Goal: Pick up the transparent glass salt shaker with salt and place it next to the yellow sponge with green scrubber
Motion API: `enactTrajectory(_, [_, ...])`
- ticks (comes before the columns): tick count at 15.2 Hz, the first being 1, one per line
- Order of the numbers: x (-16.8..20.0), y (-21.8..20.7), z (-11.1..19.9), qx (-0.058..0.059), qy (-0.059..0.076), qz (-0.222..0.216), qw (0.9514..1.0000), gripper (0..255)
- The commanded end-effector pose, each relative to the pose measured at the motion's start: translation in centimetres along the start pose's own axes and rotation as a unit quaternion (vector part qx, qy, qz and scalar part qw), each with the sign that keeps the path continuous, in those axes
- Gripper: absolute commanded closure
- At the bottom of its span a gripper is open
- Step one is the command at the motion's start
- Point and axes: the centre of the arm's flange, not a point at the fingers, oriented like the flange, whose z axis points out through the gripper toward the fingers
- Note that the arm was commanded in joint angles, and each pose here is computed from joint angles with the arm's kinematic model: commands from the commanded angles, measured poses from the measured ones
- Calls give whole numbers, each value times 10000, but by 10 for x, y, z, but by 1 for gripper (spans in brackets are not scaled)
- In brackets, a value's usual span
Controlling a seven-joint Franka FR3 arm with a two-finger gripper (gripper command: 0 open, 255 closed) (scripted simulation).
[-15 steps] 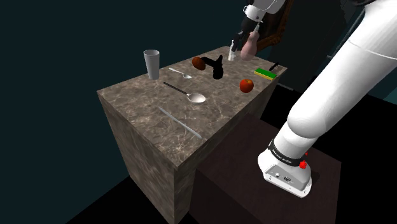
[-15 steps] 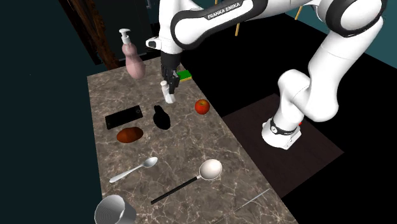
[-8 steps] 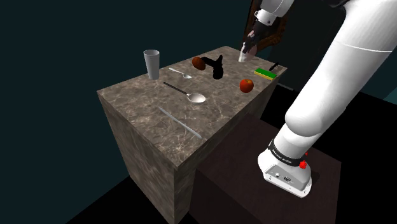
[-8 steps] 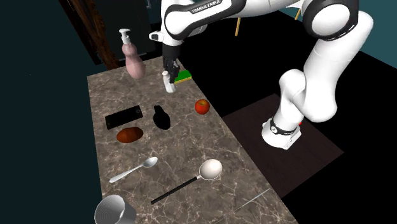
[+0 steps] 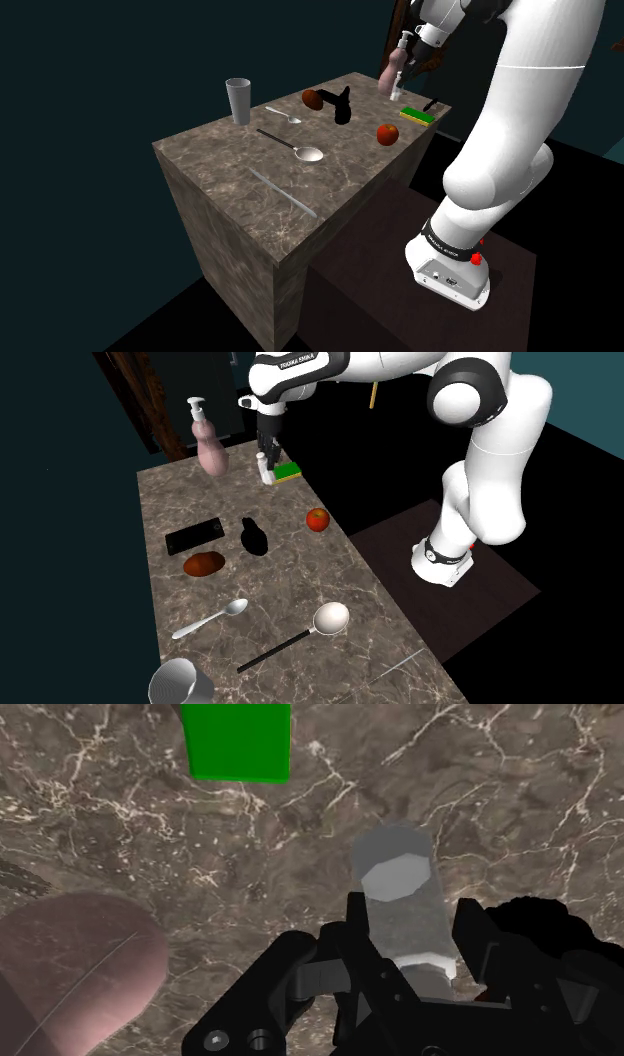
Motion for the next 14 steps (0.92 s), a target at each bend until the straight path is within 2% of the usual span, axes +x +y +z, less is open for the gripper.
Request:
enactTrajectory(1, [-4,6,9,1,2,-7,10000,255])
enactTrajectory(14, [-21,14,74,1,2,-7,10000,255])
